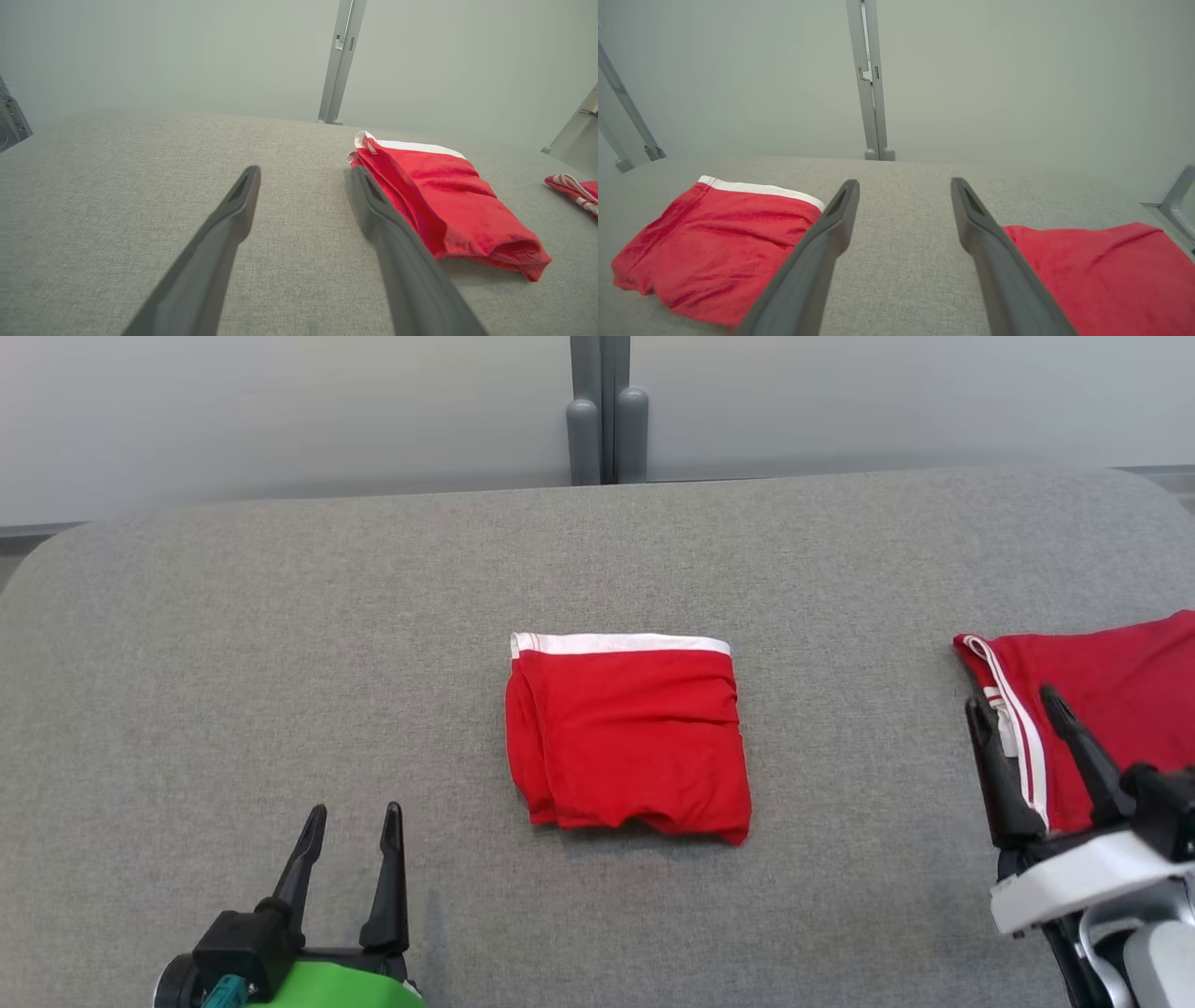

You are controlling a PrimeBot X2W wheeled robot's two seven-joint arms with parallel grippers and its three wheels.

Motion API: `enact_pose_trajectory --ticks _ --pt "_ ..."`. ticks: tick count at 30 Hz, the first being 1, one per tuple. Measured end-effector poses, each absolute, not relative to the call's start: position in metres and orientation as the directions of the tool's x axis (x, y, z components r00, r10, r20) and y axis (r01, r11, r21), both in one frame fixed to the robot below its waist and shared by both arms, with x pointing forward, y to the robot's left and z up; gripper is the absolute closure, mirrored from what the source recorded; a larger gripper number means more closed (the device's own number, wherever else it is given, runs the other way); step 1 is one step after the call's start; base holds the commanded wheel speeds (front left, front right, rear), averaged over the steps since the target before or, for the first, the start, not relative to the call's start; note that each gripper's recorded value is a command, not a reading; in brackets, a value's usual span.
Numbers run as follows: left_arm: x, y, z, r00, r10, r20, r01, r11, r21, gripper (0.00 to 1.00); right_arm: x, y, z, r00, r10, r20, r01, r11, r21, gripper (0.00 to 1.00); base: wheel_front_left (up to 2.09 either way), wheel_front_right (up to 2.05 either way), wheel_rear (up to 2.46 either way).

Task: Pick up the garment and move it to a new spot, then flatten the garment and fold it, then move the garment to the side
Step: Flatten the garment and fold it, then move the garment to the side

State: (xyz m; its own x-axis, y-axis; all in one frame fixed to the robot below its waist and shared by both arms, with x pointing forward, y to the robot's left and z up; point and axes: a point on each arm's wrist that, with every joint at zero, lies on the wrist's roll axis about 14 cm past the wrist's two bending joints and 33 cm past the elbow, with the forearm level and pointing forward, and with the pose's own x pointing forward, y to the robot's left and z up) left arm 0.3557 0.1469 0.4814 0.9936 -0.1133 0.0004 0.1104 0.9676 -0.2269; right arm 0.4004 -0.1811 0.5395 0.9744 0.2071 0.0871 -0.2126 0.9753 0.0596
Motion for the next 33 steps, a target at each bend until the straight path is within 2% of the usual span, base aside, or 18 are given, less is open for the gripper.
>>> enact_pose_trajectory --ticks 4,9,15,33 --pt "0.352 0.158 0.481 0.996 -0.086 0.000 0.084 0.974 -0.208 0.00 0.379 -0.191 0.506 0.988 0.142 0.055 -0.146 0.985 0.095 0.00 0.00 0.00 0.00" --pt "0.339 0.168 0.472 0.997 -0.070 -0.027 0.064 0.980 -0.188 0.00 0.358 -0.203 0.476 0.996 0.087 -0.024 -0.085 0.995 0.053 0.00 0.00 0.00 0.00" --pt "0.327 0.175 0.470 0.998 -0.058 -0.028 0.052 0.983 -0.179 0.00 0.340 -0.204 0.484 0.999 0.049 0.006 -0.049 0.998 0.029 0.00 0.00 0.00 0.00" --pt "0.320 0.182 0.466 0.999 -0.040 -0.035 0.033 0.983 -0.180 0.00 0.331 -0.213 0.499 0.998 0.000 0.055 -0.001 1.000 0.010 0.00 0.00 0.00 0.00"
